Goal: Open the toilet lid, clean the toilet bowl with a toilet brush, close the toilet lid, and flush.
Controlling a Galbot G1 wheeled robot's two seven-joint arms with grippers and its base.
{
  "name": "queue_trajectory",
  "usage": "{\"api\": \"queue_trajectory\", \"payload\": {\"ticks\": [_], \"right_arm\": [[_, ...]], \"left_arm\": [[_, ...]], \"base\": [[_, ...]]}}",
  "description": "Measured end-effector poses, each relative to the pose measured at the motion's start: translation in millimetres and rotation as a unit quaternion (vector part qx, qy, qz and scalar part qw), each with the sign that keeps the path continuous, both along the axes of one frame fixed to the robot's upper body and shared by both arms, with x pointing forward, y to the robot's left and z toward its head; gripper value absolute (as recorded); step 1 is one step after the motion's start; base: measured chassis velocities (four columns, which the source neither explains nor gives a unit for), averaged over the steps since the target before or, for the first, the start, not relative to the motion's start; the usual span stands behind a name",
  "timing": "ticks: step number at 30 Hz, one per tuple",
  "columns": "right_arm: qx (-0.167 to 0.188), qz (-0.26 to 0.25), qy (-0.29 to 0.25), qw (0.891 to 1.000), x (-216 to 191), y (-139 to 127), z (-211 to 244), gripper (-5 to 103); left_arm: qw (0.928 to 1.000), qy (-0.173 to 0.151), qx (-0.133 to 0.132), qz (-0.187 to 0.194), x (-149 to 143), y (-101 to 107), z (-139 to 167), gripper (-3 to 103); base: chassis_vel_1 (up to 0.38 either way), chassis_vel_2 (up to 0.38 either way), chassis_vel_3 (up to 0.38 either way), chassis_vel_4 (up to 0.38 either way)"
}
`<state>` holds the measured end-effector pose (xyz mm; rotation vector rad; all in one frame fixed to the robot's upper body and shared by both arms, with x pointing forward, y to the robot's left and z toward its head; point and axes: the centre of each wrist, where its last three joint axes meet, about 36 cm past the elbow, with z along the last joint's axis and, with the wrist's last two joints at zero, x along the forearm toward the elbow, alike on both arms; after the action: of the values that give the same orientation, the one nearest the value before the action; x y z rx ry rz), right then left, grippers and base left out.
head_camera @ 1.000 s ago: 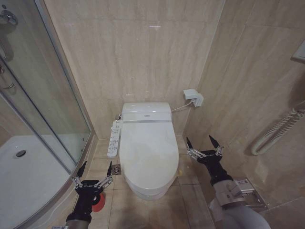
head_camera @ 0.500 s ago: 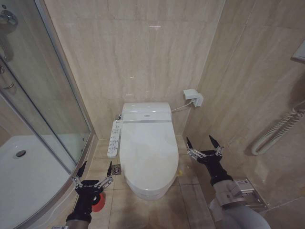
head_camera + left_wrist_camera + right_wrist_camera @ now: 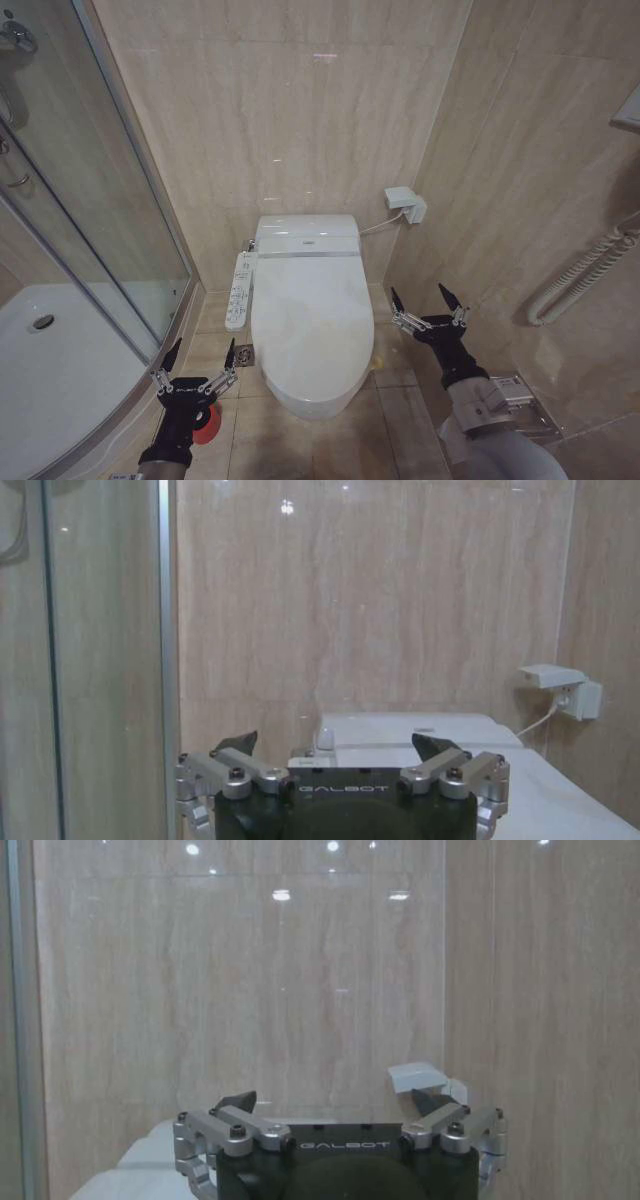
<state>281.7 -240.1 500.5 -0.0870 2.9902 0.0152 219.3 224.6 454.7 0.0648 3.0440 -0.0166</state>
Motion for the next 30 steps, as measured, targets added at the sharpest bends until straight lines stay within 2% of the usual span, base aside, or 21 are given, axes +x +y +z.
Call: {"api": "queue_trajectory", "payload": {"ticks": [30], "right_arm": [[0.000, 0.000, 0.000, 1.000, 0.0, 0.0, 0.0, 100]], "left_arm": [[1.0000, 0.000, 0.000, 0.000, 0.0, 0.0, 0.0, 100]], "base": [[0.000, 0.000, 0.000, 0.000]]}}
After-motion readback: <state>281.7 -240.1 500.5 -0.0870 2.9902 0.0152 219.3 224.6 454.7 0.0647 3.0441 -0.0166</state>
